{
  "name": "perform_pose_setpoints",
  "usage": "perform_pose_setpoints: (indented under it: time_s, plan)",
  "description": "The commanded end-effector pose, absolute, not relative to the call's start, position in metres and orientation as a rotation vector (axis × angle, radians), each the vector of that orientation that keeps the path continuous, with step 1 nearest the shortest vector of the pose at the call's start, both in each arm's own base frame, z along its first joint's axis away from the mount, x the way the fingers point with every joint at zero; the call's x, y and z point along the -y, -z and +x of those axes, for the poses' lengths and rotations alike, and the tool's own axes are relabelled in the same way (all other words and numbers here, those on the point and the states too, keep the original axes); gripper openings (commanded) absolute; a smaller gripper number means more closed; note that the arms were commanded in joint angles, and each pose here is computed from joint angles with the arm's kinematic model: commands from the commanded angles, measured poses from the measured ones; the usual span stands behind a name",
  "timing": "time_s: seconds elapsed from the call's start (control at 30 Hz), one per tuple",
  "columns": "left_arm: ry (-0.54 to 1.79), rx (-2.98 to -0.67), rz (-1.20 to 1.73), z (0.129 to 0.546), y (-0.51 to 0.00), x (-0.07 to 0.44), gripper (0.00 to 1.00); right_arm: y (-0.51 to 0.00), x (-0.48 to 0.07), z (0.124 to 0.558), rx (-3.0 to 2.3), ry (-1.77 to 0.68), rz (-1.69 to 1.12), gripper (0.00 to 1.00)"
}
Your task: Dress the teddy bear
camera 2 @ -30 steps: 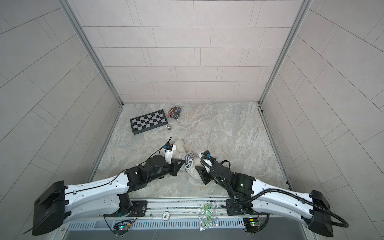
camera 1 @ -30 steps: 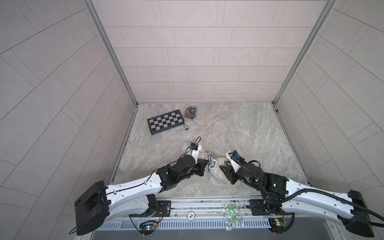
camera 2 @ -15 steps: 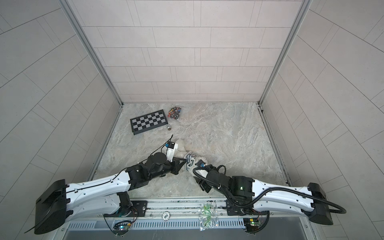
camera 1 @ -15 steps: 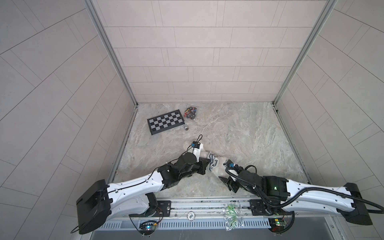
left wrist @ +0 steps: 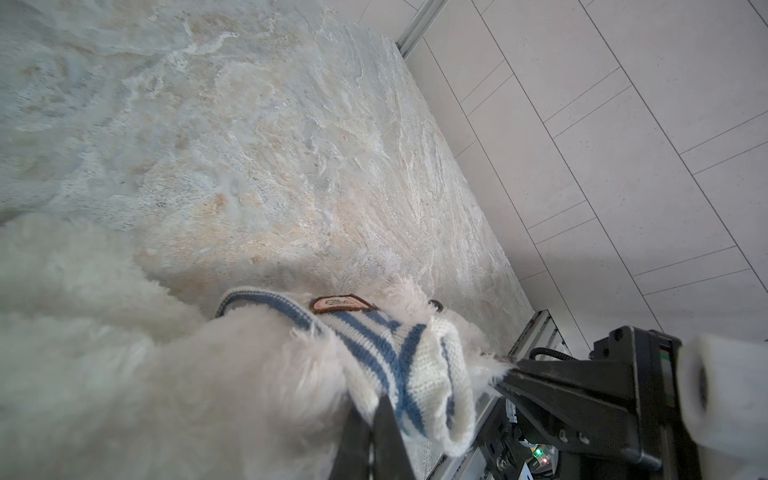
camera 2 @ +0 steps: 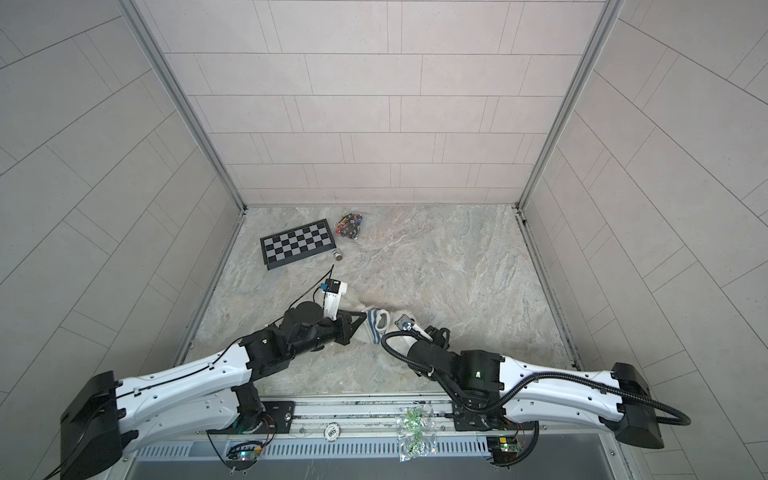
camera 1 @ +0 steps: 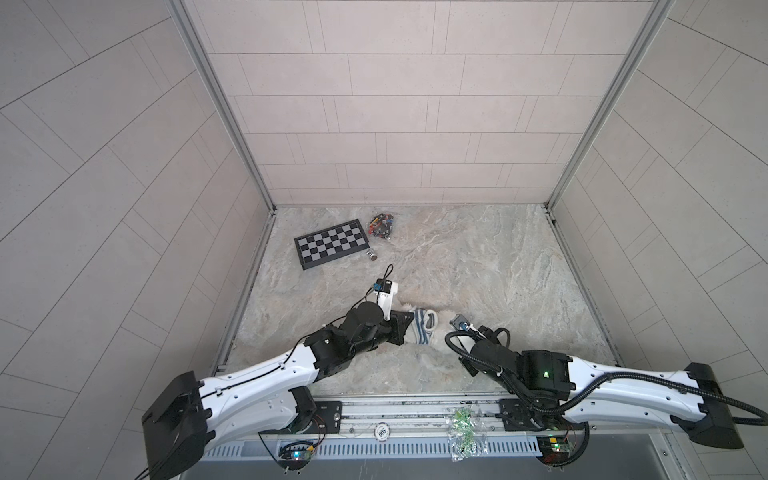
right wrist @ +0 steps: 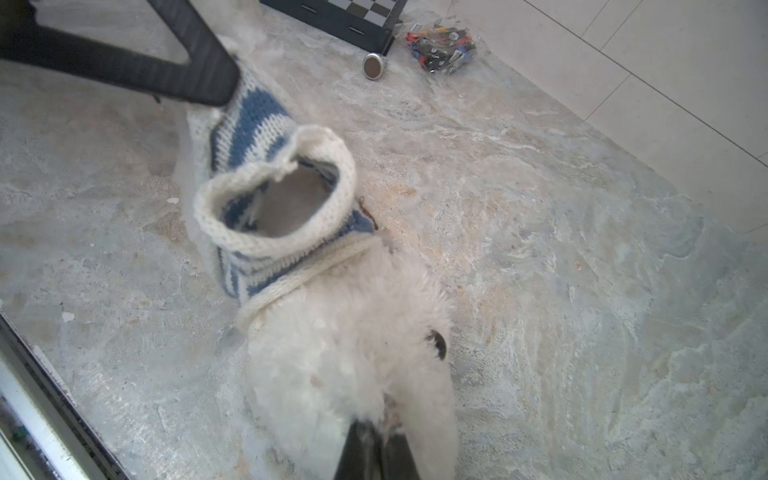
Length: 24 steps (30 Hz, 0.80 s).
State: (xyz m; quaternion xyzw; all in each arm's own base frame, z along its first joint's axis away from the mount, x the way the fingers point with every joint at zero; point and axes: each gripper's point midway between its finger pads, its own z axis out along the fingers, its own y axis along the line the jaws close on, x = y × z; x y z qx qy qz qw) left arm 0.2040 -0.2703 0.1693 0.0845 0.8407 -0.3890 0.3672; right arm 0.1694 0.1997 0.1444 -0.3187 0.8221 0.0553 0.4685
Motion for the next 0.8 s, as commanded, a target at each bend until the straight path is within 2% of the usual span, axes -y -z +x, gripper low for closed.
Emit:
perform_pose_setpoints:
  time_s: [0.0, 0.77]
  plan:
    - [0.949, -2.159, 0.215, 0.208, -0.166, 0.254, 0.00, -0.146, -0.185, 0.175, -2.022, -0.078, -0.727, 0.00]
    - [0.803, -2.208, 0.113, 0.216, -0.140, 0.181, 0.00, -0.144, -0.169, 0.184, -2.066, -0.082, -0.626, 0.00]
